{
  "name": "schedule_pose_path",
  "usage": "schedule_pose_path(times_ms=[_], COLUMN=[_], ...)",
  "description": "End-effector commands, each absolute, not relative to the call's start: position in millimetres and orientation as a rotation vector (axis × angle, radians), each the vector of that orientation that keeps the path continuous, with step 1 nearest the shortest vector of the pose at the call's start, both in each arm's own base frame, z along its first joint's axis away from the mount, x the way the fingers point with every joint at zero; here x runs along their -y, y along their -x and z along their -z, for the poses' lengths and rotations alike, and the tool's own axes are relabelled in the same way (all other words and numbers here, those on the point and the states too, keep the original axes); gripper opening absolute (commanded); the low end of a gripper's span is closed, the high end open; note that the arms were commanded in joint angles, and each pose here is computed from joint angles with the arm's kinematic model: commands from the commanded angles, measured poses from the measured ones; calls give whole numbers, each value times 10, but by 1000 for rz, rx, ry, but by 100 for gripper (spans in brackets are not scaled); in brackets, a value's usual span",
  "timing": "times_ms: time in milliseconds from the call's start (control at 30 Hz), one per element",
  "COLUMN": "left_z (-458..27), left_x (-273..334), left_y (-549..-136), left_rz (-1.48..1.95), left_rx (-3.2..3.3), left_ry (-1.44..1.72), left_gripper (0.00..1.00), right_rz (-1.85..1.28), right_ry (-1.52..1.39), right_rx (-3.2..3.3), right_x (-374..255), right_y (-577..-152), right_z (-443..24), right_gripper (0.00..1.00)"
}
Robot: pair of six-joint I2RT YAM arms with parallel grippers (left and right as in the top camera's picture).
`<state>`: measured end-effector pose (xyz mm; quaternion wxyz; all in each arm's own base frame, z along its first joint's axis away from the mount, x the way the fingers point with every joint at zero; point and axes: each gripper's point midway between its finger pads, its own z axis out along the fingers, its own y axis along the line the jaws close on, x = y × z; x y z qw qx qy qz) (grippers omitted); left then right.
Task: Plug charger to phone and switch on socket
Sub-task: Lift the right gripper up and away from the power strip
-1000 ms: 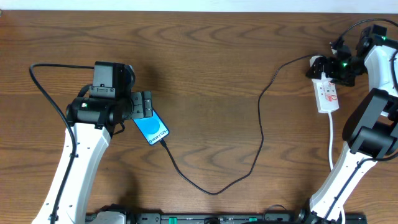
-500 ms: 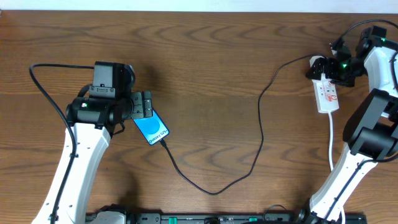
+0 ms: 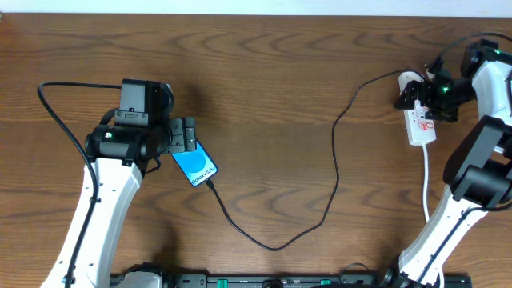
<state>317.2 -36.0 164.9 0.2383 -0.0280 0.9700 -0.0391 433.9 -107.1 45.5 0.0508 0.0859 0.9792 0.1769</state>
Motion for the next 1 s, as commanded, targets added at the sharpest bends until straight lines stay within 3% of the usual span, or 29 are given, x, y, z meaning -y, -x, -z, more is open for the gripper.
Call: schedule_pose_path(times_ms=[0,567,967], left_z=[-1714,-1714,-1714], left_x=[335,335,334], left_y=[-3198,-3198,-3198], left_rz=[83,83,82], left_rx=[-2640,-2640,-2640], left_ry=[63,63,63], left_gripper=[91,91,91], right_rz=[-442,22,34], right_ry=[-332,-447,-440], right_rx=[-2884,-2634,-2599], right_x=[1334,1552,1528], right_y=[-4354,-3856,-3793], right_z=[-911,-2524,-2679], right_gripper=[99,99,99])
